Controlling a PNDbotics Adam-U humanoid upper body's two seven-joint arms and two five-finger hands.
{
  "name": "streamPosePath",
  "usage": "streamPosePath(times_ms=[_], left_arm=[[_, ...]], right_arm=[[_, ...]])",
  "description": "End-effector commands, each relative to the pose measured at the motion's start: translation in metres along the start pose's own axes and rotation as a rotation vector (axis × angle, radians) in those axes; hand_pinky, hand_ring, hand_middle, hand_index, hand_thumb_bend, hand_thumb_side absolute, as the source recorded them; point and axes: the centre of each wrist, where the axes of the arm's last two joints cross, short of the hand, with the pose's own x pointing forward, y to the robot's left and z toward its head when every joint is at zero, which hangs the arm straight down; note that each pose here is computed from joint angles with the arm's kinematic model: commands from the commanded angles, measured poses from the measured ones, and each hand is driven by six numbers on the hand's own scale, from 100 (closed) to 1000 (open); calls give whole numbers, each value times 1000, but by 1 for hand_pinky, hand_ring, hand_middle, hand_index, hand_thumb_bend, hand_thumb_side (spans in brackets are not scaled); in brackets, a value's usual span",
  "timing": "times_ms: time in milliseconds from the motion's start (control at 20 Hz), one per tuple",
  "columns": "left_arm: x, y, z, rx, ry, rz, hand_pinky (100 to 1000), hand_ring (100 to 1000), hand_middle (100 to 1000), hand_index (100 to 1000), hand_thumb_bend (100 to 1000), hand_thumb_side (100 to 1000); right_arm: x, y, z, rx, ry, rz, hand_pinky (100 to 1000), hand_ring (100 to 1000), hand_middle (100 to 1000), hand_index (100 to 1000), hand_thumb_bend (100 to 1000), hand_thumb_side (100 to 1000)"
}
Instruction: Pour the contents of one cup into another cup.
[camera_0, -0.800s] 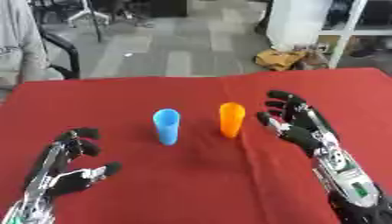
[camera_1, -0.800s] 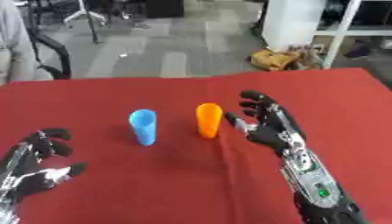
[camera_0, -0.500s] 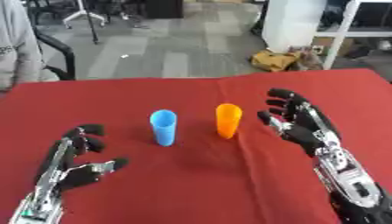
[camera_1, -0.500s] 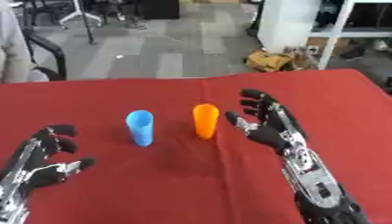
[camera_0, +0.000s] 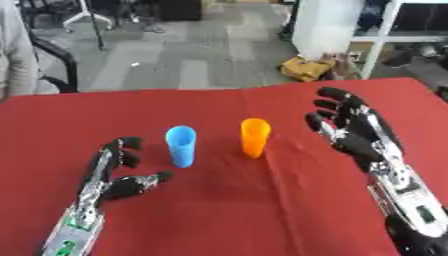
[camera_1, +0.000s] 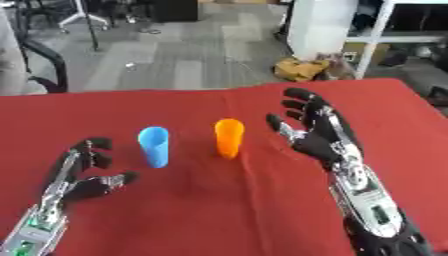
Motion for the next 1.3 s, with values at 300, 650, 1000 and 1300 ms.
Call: streamPosePath(times_ms=[300, 650, 1000, 1300], left_arm=[[9, 4, -24, 61, -42, -3, 580, 560, 623, 745, 903, 216], [11, 10, -34, 78, -27, 16, 578, 556, 621, 745, 902, 213], [15, 16, -42, 91, -27, -8, 578, 557, 622, 746, 903, 208], [19, 18, -49, 93, -28, -38, 576, 554, 620, 746, 901, 201]], right_arm=[[20, 3, -11, 24, -66, -4, 862, 846, 818, 838, 516, 245], [20, 5, -11, 35, -67, -8, 861, 846, 814, 839, 515, 245], [20, 8, -12, 42, -68, -9, 861, 842, 811, 839, 506, 247], [20, 9, -12, 48, -69, -11, 860, 841, 810, 839, 514, 245]])
